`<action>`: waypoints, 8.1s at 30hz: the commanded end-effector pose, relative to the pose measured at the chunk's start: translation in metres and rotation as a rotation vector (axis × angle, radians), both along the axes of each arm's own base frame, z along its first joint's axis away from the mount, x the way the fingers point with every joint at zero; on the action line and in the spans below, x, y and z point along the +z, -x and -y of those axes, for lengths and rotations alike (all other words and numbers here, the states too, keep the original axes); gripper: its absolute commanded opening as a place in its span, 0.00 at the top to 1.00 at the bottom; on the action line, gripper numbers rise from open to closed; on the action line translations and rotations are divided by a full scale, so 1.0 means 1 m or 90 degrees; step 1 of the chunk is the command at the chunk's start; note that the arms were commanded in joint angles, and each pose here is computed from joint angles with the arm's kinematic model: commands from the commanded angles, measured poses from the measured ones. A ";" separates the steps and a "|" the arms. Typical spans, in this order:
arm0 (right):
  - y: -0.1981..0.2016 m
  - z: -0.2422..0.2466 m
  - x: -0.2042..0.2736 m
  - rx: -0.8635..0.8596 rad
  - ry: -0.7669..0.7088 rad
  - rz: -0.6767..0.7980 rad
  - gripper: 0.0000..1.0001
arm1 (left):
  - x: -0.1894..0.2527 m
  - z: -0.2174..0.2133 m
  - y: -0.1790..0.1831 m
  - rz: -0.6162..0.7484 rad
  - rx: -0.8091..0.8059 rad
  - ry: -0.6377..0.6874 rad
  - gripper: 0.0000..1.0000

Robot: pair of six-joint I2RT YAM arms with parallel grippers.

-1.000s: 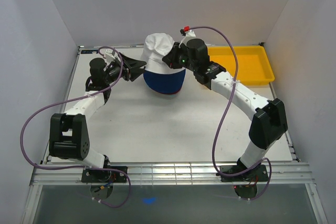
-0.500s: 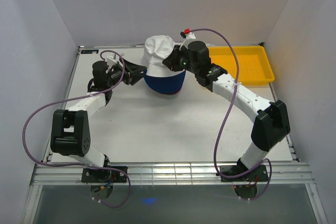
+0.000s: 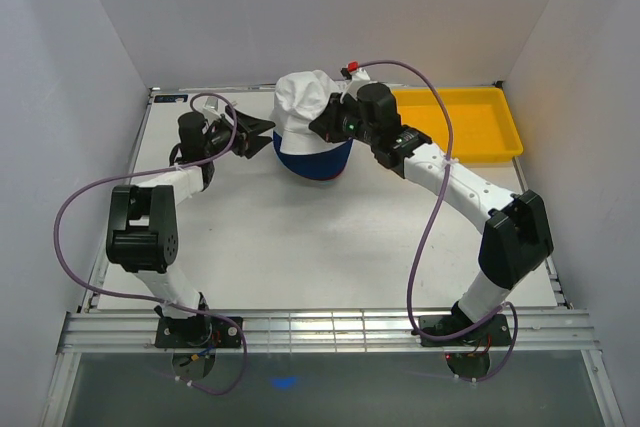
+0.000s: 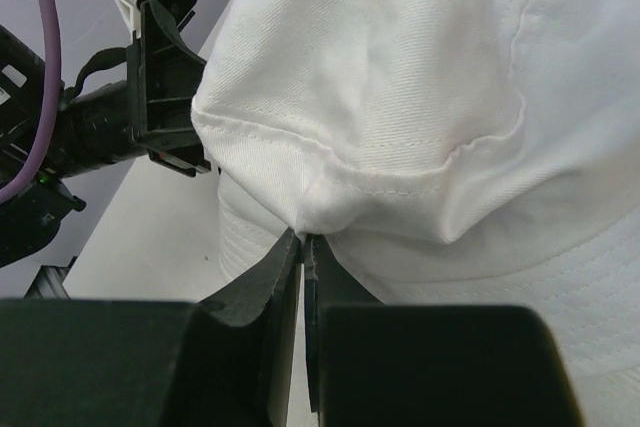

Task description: Stack the hats

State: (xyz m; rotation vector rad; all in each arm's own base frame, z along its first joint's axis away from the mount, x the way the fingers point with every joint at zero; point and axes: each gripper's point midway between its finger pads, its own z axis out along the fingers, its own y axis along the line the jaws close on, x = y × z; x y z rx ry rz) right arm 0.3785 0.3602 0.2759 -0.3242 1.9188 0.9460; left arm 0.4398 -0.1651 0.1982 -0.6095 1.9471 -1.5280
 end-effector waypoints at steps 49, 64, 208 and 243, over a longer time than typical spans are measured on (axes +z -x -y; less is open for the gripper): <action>-0.023 0.105 -0.012 0.006 -0.217 -0.237 0.42 | 0.017 -0.001 -0.039 0.066 -0.002 0.128 0.53; -0.032 0.098 -0.049 0.011 -0.300 -0.315 0.30 | 0.014 0.000 -0.039 0.061 -0.006 0.129 0.59; -0.002 0.057 -0.124 0.022 0.014 -0.324 0.62 | -0.007 -0.067 -0.101 -0.040 0.017 -0.166 0.49; -0.180 0.078 -0.043 0.034 -0.162 -0.129 0.27 | -0.006 -0.026 0.041 -0.142 0.148 -0.080 0.41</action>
